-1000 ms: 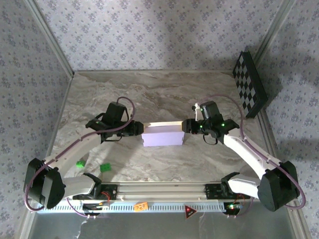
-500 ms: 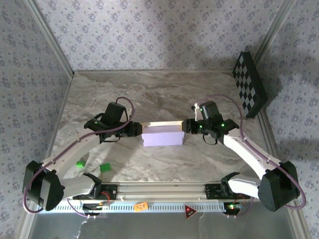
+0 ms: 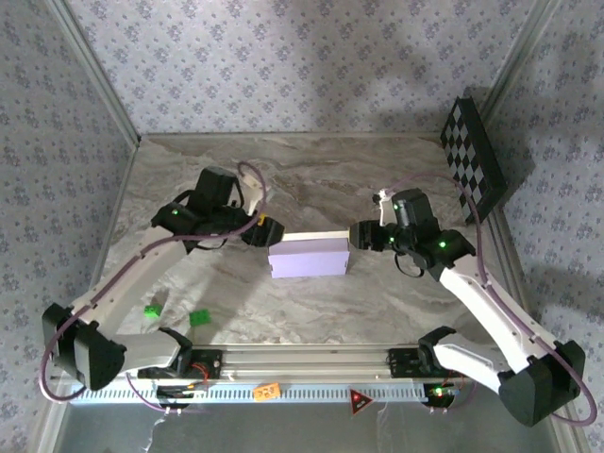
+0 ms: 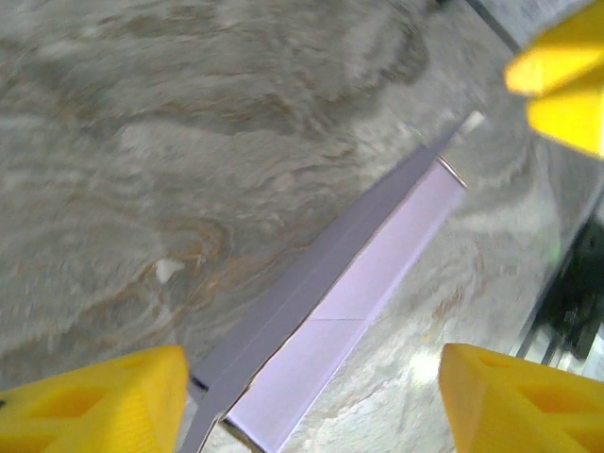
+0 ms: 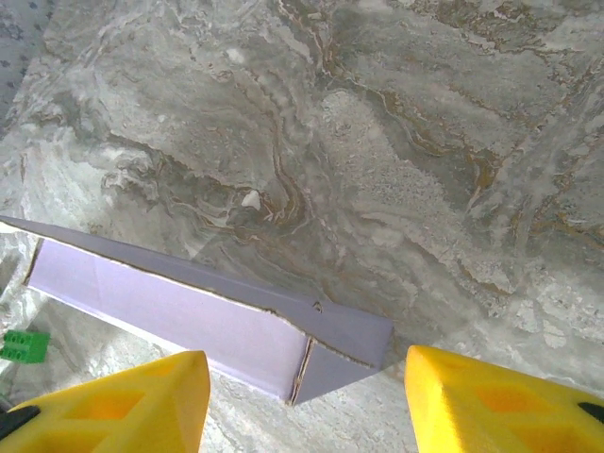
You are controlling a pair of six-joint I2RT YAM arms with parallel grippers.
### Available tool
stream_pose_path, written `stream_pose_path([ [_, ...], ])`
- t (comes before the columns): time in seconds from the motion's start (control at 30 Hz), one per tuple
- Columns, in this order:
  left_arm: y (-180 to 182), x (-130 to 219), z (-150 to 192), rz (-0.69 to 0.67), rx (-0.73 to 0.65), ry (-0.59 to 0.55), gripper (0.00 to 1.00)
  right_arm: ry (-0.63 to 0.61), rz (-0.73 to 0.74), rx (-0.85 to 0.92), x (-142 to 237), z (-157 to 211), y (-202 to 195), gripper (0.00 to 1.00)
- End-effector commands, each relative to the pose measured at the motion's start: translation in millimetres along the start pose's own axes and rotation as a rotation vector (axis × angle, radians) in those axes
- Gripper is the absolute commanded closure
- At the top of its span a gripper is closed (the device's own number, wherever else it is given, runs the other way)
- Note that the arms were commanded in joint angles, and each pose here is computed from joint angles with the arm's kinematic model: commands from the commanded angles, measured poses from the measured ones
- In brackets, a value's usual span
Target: Fold the paper box
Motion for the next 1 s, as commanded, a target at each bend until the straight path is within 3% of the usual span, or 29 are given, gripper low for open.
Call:
stream_pose_path([
  [0.0, -25.6, -6.0, 1.3, 0.158, -0.274, 0.047, 0.25, 0.000, 0.037, 0.008, 13.6, 1.5, -5.5, 0.41],
  [0.33, -31.6, -52.9, 8.6, 0.194, -0.526, 0.230, 0.15, -0.023, 0.048, 0.006, 21.4, 0.1, -8.8, 0.40],
  [0.63, -25.5, -82.0, 27.3, 0.220, -0.553, 0.347, 0.14, -0.022, 0.044, 0.003, 18.3, -0.2, -10.6, 0.39],
  [0.97, -23.0, -93.9, 29.9, 0.260, -0.587, 0.377, 0.32, -0.023, 0.050, 0.002, 19.6, -2.7, -11.3, 0.39],
])
Point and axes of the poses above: each hand's point on the last joint's axis, 136 mm out from that joint toward the fingers, its own x axis back along the fingers, its own y axis along the line the jaws close on, z = x × y, the point moved 2 cm from there along x, back along the fingers, and after that the axes turned 3 degrees about -x, right-handed, at the moved point
